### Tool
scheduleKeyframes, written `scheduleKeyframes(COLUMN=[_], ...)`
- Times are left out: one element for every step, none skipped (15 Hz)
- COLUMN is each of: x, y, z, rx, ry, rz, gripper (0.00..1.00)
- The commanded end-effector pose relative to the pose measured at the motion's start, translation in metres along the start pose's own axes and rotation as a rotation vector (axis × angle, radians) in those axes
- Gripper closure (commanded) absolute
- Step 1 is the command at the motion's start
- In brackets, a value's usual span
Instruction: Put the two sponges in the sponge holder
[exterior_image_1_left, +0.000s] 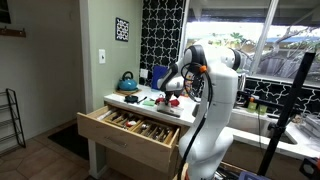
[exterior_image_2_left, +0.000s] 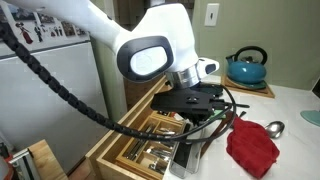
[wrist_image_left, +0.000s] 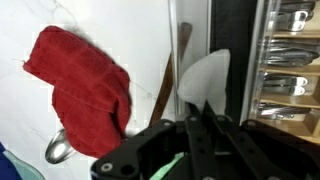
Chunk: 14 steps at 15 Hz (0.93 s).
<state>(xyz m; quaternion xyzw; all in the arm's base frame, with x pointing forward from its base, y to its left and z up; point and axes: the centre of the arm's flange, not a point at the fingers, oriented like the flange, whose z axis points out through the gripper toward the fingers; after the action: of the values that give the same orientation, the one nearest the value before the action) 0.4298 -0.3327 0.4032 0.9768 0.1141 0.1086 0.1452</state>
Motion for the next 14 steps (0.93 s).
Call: scheduleKeyframes(x=[-0.003, -0.0028, -0.0029, -0.0031, -0.003, -0.0028, -0.0023, -0.0021, -0.0022, -0.0023, -0.0023, -0.0022, -0.0015, -0.0011], y=[0.0031, 0.0038, 0.0049, 0.0057, 0.0064, 0.0063, 0.0054, 0.0052, 0.005, 0.005, 0.0047, 0.0048, 0.005, 0.005], z=[0.0147, 0.0158, 0.0165, 0.0169, 0.0175, 0.0178, 0.0181, 0.0187, 0.019, 0.0197, 0.0201, 0.0202, 0.0195, 0.0184], rx=[-0.038, -0.046, -0.053, -0.059, -0.062, -0.062, -0.051, -0.055, -0.051, -0.049, -0.047, -0.046, -0.047, -0.047], ry=[0.006, 0.009, 0.01, 0.013, 0.017, 0.019, 0.02, 0.017, 0.015, 0.013, 0.01, 0.01, 0.012, 0.013], rz=[0.024, 0.026, 0.03, 0.033, 0.037, 0.04, 0.037, 0.034, 0.033, 0.032, 0.031, 0.031, 0.034, 0.033], gripper=[0.98, 0.98, 0.98, 0.98, 0.98, 0.98, 0.98, 0.98, 0.98, 0.98, 0.95, 0.92, 0.74, 0.69])
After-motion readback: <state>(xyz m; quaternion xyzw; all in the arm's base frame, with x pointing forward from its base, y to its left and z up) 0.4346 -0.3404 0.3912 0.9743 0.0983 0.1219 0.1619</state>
